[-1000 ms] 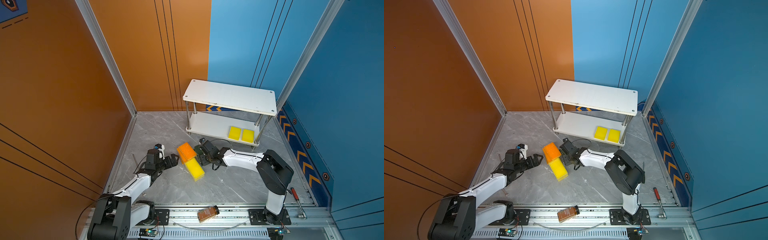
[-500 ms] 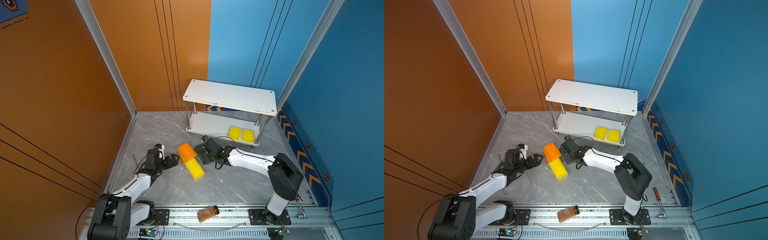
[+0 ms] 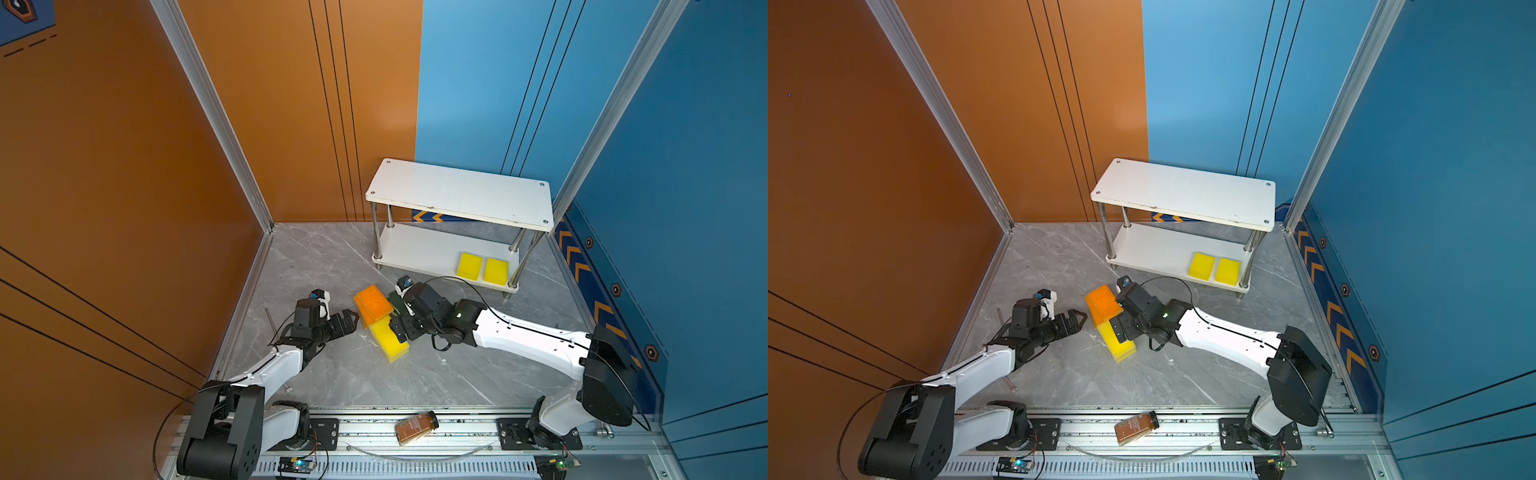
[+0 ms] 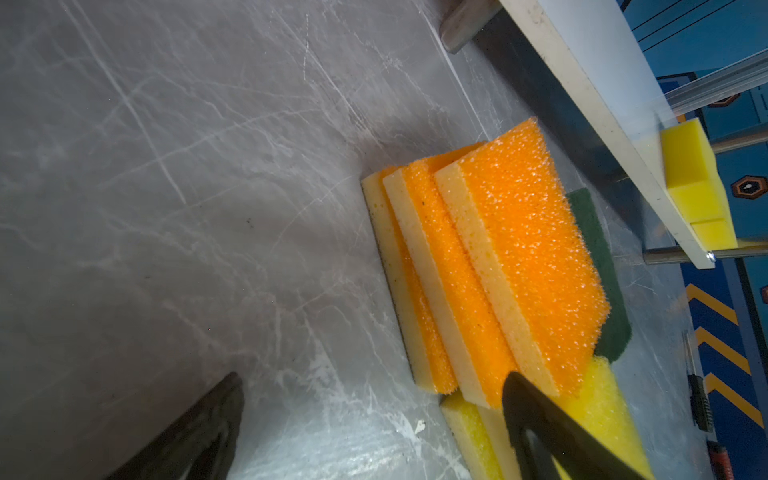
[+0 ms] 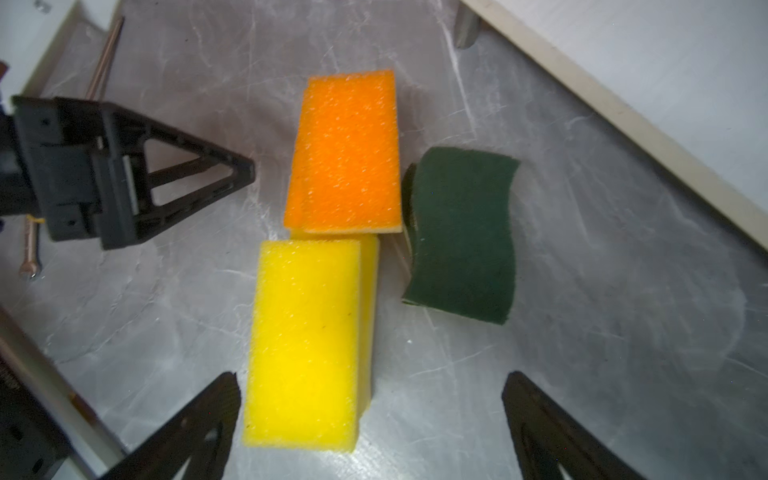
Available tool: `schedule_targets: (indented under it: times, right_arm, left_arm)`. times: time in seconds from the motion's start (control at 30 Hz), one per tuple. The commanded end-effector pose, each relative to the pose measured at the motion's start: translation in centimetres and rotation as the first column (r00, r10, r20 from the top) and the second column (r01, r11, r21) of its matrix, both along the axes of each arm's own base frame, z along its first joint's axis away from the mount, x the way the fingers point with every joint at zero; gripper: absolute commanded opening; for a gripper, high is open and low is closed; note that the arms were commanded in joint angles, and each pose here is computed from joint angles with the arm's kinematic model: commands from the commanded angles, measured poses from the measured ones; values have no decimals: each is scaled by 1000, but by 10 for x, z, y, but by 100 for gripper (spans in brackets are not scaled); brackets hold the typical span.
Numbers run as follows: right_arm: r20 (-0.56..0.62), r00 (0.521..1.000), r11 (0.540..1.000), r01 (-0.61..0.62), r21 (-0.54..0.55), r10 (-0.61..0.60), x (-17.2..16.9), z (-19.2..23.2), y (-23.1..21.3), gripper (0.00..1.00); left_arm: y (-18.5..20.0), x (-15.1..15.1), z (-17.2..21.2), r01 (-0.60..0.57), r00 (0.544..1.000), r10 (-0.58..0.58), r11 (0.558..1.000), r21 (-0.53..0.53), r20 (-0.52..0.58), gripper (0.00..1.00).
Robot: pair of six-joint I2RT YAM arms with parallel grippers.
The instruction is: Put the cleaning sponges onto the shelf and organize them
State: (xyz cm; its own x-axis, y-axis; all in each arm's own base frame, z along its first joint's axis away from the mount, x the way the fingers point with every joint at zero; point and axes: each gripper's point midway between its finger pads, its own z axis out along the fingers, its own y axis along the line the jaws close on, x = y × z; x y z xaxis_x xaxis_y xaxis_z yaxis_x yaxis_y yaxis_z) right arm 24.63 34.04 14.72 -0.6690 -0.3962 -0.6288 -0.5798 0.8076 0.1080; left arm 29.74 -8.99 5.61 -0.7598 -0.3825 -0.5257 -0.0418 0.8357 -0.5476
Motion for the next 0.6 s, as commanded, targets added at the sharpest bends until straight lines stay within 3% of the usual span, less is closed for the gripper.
schedule_targets:
  times: [0.0, 0.57]
  right_arm:
    - [-57, 998, 1000, -9, -16, 8, -18, -22, 8, 99]
    - [-51, 998, 999, -24, -24, 23, -6, -22, 28, 100]
  left_arm:
    - [-5, -1, -1, 20, 1000, -20, 1000, -17, -8, 98]
    - [-2, -7, 1, 7, 1000, -7, 1000, -12, 3, 98]
